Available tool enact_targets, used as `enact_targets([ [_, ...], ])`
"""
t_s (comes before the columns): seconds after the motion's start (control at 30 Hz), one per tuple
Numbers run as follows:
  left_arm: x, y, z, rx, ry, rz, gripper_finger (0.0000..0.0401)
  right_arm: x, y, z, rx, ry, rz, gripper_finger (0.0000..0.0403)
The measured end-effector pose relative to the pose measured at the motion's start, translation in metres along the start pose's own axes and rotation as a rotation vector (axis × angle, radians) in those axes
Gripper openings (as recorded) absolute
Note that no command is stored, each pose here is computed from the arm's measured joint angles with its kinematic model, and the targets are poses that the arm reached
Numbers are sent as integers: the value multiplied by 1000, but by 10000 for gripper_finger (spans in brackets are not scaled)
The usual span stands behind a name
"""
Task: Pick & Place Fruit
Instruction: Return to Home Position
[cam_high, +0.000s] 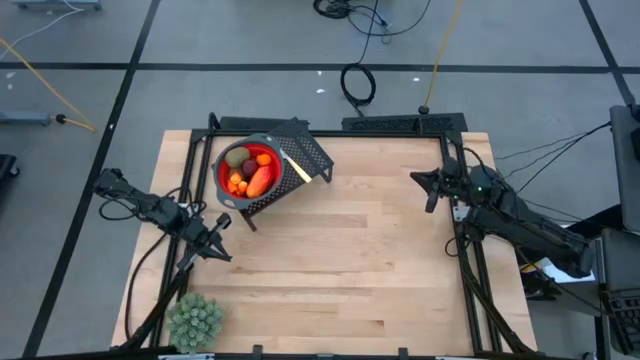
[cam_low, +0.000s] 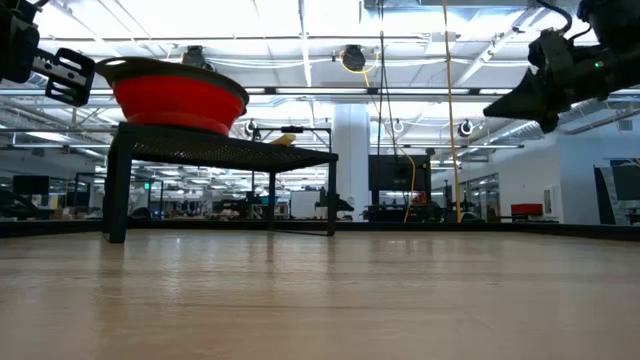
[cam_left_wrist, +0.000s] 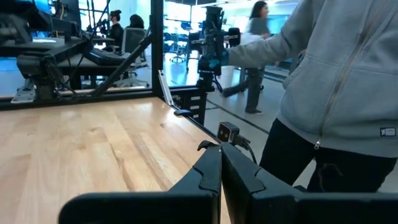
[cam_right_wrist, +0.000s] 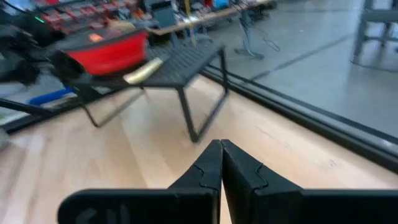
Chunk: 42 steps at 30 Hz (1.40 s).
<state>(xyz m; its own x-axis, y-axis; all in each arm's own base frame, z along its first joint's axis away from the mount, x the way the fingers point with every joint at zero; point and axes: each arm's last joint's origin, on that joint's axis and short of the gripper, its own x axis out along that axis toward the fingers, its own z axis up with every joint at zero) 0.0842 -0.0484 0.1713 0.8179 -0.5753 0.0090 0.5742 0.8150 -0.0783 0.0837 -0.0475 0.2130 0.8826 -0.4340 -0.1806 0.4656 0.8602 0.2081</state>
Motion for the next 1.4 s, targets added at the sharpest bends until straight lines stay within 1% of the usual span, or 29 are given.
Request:
enact_targets([
  [0.17,0,0,0,55,0,0,8,0,-2,-11,6,25,-11,0],
  [0.33,0,0,0,55,0,0,8,3,-5,-25,30,50,-16,0],
  [0.43,0,0,0,59,1,0,8,1,-5,-24,28,26,-11,0],
  [0.6,0,0,0,78,1,0,8,-3,-5,-25,-11,10,-28,0],
  [0.73,0,0,0,77,0,0,8,-4,-7,-30,8,54,-42,0],
  [0.83,0,0,0,77,1,0,8,-3,-7,-34,29,55,-43,0],
  [0.9,0,0,0,76,1,0,8,-1,-8,-36,25,40,-40,0],
  [1.0,0,0,0,75,1,0,8,2,-9,-37,-14,-4,-39,0],
  [1.1,0,0,0,75,0,0,8,5,-10,-39,-34,-39,-57,0],
  [1.4,0,0,0,75,-1,0,8,7,-11,-41,-71,-65,-53,0],
])
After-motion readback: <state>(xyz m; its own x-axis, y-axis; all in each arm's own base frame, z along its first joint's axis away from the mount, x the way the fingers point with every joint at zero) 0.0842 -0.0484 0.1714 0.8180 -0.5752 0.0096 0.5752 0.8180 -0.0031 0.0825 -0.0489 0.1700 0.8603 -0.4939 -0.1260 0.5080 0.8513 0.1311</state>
